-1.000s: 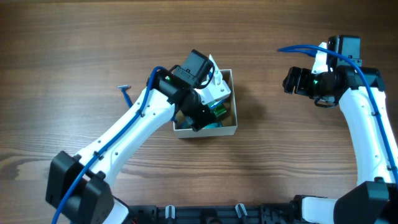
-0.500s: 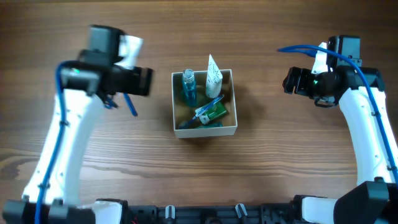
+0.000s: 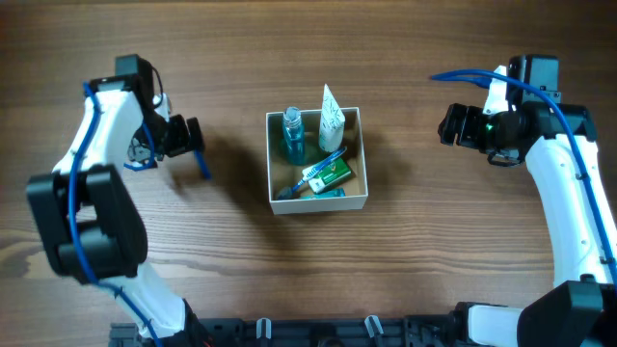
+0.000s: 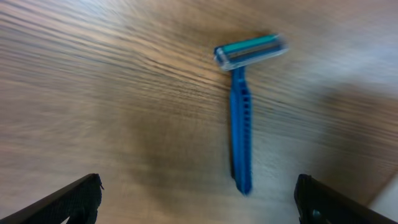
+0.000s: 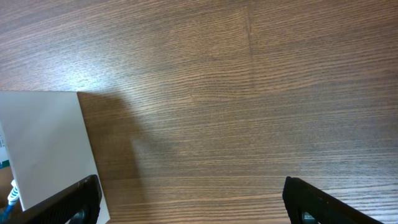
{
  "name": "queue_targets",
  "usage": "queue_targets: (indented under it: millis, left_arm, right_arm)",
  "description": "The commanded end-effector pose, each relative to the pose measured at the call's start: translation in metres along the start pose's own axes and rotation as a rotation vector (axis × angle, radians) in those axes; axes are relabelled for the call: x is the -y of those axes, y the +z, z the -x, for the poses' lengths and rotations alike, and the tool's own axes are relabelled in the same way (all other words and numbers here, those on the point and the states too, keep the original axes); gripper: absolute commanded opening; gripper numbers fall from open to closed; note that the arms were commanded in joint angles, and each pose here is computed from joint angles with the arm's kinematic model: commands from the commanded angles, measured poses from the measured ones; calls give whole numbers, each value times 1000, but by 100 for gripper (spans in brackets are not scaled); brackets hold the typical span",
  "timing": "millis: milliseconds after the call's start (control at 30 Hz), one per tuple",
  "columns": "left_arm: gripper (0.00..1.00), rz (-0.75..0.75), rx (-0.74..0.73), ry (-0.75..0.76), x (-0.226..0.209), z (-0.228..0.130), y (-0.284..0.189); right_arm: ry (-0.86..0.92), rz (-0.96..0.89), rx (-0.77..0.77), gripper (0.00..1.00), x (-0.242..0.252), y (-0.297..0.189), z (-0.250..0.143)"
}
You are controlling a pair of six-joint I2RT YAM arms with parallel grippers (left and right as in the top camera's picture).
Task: Pack container
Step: 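Lower the left gripper and grasp the blue razor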
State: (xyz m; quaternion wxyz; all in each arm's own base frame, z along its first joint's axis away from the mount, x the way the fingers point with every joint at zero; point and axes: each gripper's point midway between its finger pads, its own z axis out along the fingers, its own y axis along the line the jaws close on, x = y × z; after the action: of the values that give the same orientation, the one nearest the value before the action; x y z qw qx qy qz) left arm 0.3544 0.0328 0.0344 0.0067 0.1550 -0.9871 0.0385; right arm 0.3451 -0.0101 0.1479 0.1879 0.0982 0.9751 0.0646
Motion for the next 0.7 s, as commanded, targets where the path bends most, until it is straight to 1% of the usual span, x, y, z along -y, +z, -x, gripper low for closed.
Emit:
queue_targets:
  millis: [0,133,533,667]
  left_arm:
    - [100,-17,-80,-14,12,-10,28]
    - [100,19,-101,-71,10,-12,43]
    - [100,22,-106,-72,10,-20,60]
    - [100,48,-108,-70,5,-22,61]
  right_arm:
    - [-3,5,3,95,-1,0,1]
    - [-3,5,2,95,0,0,1]
    - [-3,5,3,95,-1,0,1]
    - [-3,5,2,95,-1,0,1]
